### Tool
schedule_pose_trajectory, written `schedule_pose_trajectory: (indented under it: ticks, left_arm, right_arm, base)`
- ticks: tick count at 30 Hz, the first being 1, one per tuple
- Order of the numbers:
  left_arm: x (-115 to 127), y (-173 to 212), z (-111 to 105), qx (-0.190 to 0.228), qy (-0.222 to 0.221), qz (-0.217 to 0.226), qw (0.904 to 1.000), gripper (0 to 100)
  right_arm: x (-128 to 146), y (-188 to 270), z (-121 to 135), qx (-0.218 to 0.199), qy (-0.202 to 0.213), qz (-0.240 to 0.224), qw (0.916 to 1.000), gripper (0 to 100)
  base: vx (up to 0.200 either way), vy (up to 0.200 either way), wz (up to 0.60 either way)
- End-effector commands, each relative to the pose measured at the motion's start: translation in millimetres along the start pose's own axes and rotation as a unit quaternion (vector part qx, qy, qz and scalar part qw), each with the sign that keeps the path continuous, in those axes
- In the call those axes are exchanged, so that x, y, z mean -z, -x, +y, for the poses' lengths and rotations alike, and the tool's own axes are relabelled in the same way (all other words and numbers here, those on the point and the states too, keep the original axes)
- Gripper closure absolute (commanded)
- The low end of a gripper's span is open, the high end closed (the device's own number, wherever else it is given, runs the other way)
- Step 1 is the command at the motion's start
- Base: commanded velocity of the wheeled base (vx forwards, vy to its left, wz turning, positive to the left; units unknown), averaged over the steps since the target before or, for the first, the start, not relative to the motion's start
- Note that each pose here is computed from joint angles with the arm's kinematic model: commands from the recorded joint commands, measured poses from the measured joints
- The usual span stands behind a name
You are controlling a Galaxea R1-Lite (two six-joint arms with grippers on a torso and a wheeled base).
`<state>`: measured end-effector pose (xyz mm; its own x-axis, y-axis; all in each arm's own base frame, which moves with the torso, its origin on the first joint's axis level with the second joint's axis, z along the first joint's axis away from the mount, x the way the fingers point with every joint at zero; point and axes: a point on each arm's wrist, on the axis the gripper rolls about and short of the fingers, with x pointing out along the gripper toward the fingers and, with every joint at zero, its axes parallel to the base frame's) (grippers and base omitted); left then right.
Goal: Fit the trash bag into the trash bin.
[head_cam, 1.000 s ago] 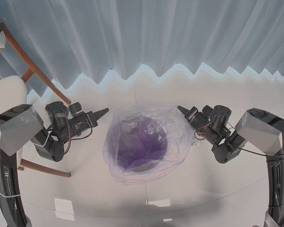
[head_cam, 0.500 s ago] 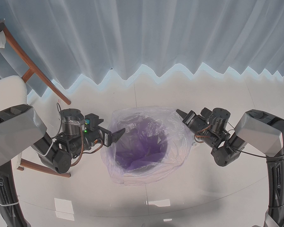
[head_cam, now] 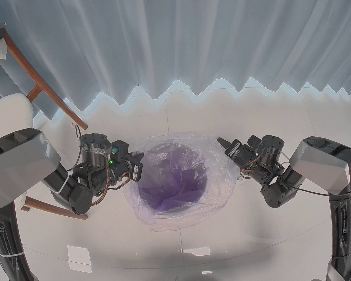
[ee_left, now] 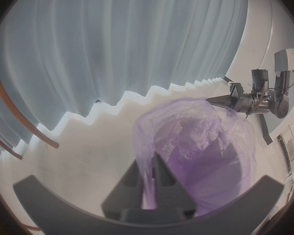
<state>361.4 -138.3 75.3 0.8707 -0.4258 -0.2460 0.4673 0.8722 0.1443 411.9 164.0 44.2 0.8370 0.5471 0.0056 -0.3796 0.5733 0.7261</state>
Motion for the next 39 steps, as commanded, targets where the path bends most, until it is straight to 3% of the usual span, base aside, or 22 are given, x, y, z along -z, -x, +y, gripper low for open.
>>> schedule_pose_trajectory:
  ticks: [1,4,6,9,13,21,28,33,38,39]
  left_arm:
    - [-1.8,1.0,17.6,-0.020,0.008,-0.006,0.9998,100]
    - [-1.3,-1.2,32.9,-0.018,0.028,-0.013,0.9994,100]
    - [0.4,-4.7,36.7,-0.003,0.077,-0.012,0.9969,100]
    - [2.7,-16.5,38.2,0.005,0.160,-0.007,0.9871,100]
    - [7.9,-32.1,40.3,0.029,0.224,0.000,0.9742,100]
    - [9.3,-47.5,41.1,0.058,0.294,-0.001,0.9539,100]
    - [13.3,-62.2,53.8,0.048,0.340,0.002,0.9390,100]
    - [15.9,-64.6,55.6,0.054,0.394,0.010,0.9176,100]
    - [17.8,-63.7,62.4,0.060,0.421,0.012,0.9049,100]
    - [18.7,-64.0,61.5,0.060,0.444,0.015,0.8938,100]
  right_arm:
    - [-3.4,-0.8,0.3,-0.002,-0.003,-0.005,1.0000,100]
    - [-4.8,-1.5,-0.4,-0.003,-0.016,-0.006,0.9999,100]
    - [-6.5,-3.7,-0.4,-0.006,-0.024,-0.010,0.9996,100]
    - [-4.3,-8.5,-6.4,-0.005,-0.032,-0.011,0.9994,100]
    - [0.3,-16.1,-13.8,-0.007,-0.039,-0.013,0.9991,100]
    - [0.1,-21.6,-15.4,-0.012,-0.081,-0.018,0.9965,100]
    - [3.1,-22.4,-18.9,-0.008,-0.113,-0.014,0.9935,100]
    - [5.5,-22.8,-21.6,-0.005,-0.134,-0.011,0.9909,100]
    - [10.7,-23.0,-27.1,0.005,-0.144,-0.005,0.9895,100]
    - [13.6,-22.9,-30.2,0.010,-0.146,-0.001,0.9893,100]
  base:
    - [0.000,0.000,0.00]
    - [0.000,0.000,0.00]
    - [0.000,0.000,0.00]
    - [0.000,0.000,0.00]
    - [0.000,0.000,0.00]
    - [0.000,0.000,0.00]
    - [0.000,0.000,0.00]
    - [0.000,0.000,0.00]
    - [0.000,0.000,0.00]
    - [0.000,0.000,0.00]
